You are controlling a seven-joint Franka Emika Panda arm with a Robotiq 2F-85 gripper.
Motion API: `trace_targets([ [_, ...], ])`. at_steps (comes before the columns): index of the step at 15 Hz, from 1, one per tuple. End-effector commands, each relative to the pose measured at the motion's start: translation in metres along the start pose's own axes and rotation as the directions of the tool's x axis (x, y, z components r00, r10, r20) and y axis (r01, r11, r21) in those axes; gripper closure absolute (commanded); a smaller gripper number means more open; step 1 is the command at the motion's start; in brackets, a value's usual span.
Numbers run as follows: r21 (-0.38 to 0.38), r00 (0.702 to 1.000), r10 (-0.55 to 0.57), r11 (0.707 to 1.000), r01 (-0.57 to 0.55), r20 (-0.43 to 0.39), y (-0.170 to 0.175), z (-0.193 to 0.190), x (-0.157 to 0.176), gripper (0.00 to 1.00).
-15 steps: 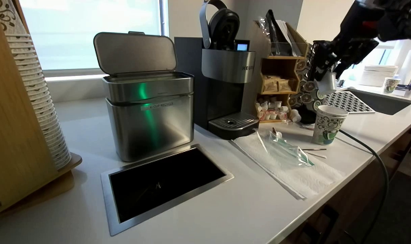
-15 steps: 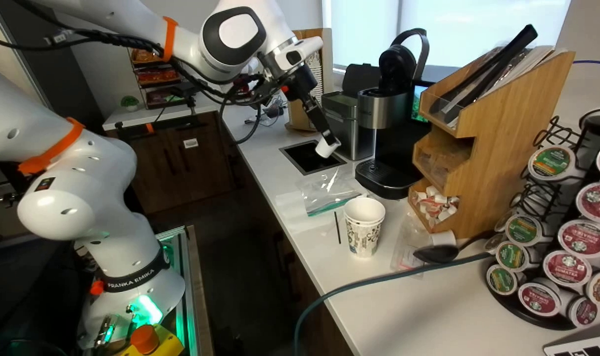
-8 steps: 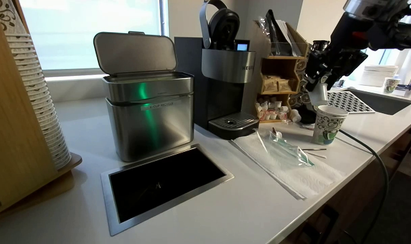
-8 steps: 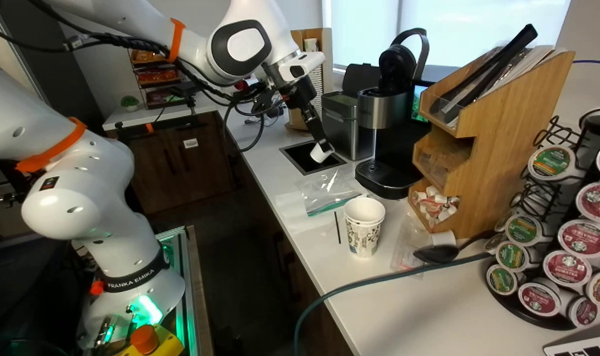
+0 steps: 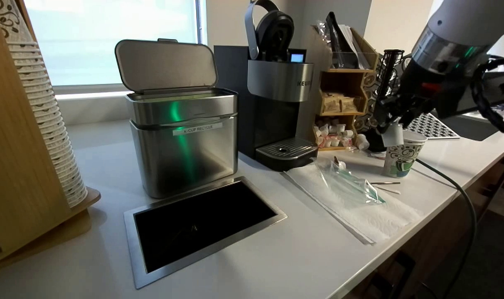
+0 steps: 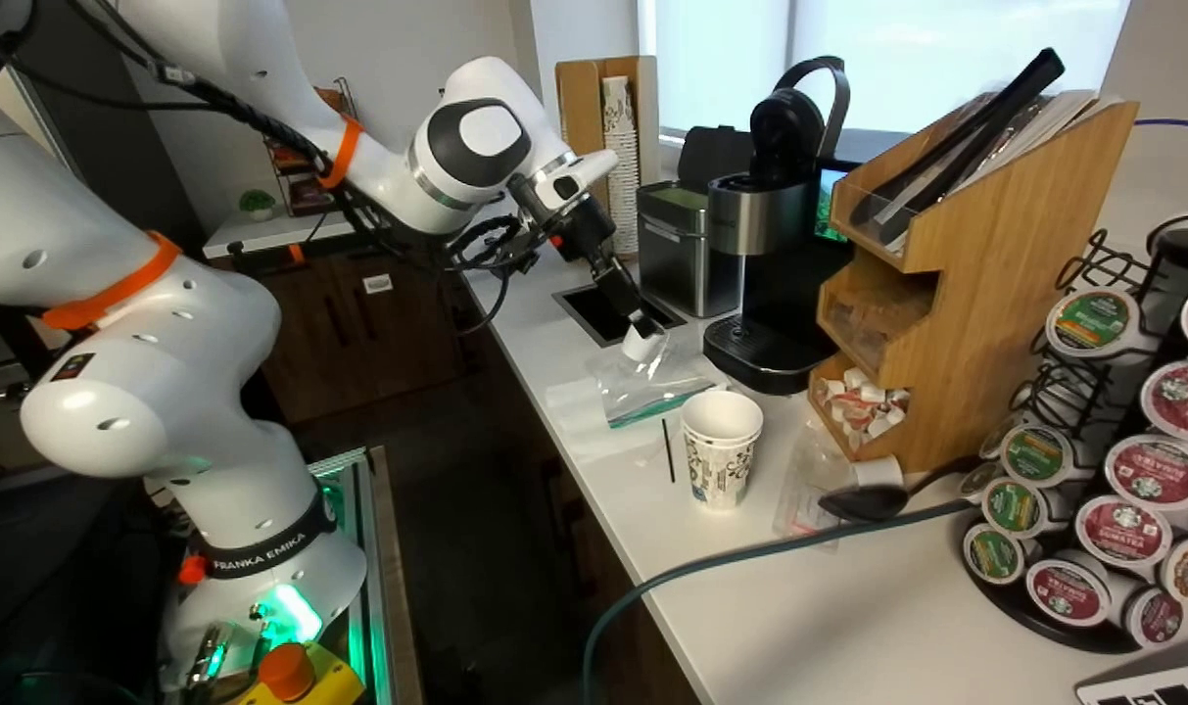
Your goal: Remove the coffee pod from the coffeemaker.
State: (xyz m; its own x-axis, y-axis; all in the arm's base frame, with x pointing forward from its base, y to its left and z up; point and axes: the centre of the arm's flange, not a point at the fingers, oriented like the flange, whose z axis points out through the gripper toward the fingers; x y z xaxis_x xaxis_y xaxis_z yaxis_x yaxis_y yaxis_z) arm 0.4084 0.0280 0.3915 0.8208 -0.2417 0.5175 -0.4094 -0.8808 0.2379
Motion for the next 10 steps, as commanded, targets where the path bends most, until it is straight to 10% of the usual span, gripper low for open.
trace_targets([
  [1, -0.095, 0.997, -0.012, 0.996, 0.005, -0.072, -0.016, 0.040, -0.030, 0.72],
  [10, -0.128, 0.989, -0.007, 0.992, -0.012, -0.148, -0.019, 0.086, -0.047, 0.72],
])
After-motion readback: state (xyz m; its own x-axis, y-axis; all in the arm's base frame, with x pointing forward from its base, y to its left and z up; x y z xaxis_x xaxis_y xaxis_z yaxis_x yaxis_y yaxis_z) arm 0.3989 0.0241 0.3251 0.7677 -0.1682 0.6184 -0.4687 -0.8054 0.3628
